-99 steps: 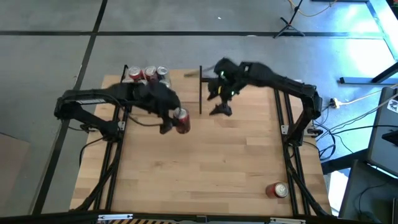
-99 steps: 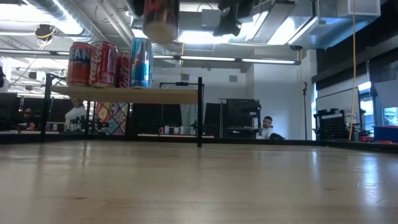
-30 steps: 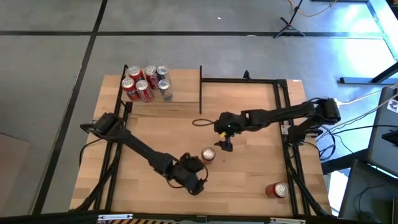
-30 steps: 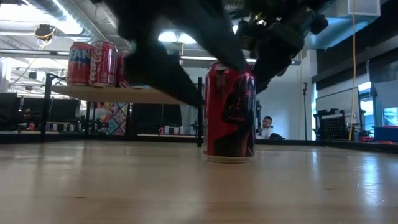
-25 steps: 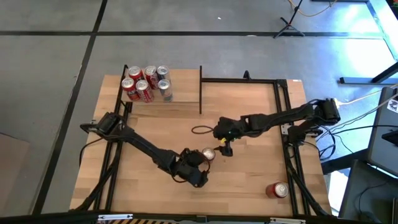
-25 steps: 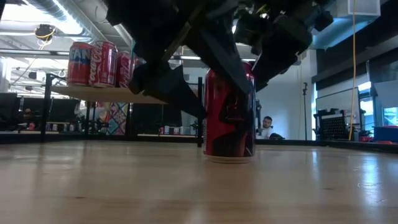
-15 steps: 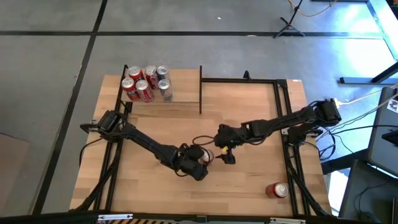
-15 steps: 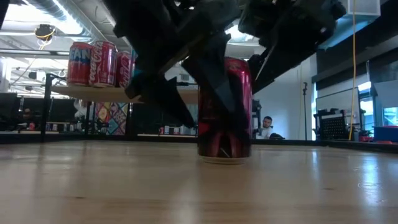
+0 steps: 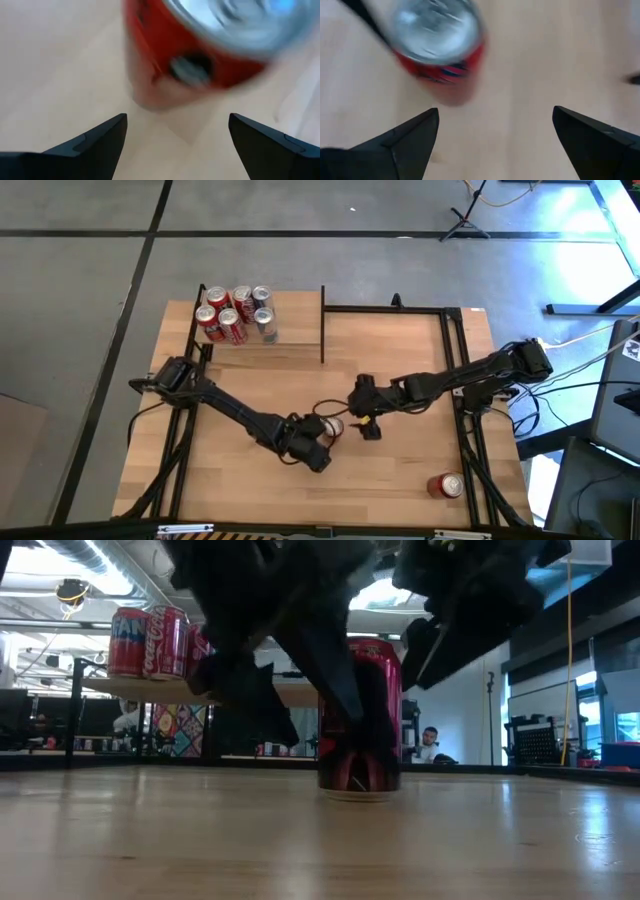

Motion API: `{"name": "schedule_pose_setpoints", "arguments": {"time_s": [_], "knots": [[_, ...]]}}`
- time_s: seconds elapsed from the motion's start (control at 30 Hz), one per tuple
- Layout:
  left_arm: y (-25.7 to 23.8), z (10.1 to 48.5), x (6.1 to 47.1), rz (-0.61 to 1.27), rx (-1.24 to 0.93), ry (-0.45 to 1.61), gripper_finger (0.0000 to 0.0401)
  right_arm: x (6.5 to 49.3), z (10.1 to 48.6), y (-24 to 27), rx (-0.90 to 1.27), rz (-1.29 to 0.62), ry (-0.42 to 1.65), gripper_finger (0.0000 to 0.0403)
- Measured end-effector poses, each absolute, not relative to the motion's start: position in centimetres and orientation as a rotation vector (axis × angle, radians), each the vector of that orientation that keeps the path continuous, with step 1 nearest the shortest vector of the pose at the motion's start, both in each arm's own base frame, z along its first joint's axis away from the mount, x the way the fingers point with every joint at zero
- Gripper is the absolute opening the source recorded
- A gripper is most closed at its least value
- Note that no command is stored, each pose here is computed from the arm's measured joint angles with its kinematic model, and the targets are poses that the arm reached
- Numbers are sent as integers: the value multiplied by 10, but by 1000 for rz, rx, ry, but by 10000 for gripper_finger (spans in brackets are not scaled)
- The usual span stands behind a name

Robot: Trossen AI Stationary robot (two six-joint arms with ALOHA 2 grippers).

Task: Place canned beverage on shelf
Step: Put the top red-black soda can on the shelf

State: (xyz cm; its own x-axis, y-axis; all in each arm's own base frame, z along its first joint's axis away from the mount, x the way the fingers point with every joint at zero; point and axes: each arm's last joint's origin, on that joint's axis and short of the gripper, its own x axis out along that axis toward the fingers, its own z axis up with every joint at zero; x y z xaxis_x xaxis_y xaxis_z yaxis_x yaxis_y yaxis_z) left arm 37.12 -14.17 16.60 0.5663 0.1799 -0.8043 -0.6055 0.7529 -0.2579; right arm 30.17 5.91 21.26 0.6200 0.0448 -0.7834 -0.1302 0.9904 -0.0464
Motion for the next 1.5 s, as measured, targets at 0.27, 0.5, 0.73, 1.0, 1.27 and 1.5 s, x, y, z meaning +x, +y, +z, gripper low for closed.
{"name": "schedule_pose_setpoints", "arguments": {"time_s": [0.27, 0.5, 0.73, 1.0, 1.27, 1.5], "knots": [[-160, 172, 367, 509, -571, 736, 337, 314, 213, 48, -130, -93, 799, 381], [-154, 172, 368, 560, -556, 720, 337, 323, 205, 57, -80, 18, 777, 381], [-144, 169, 367, 607, -548, 749, 337, 317, 203, 63, -62, 26, 816, 381], [-136, 164, 360, 653, -488, 839, 337, 315, 204, 75, -7, 111, 820, 381], [-133, 173, 362, 640, -501, 802, 337, 316, 204, 73, -30, 86, 815, 381], [-131, 179, 362, 638, -493, 790, 337, 316, 204, 73, -44, 95, 819, 381]]}}
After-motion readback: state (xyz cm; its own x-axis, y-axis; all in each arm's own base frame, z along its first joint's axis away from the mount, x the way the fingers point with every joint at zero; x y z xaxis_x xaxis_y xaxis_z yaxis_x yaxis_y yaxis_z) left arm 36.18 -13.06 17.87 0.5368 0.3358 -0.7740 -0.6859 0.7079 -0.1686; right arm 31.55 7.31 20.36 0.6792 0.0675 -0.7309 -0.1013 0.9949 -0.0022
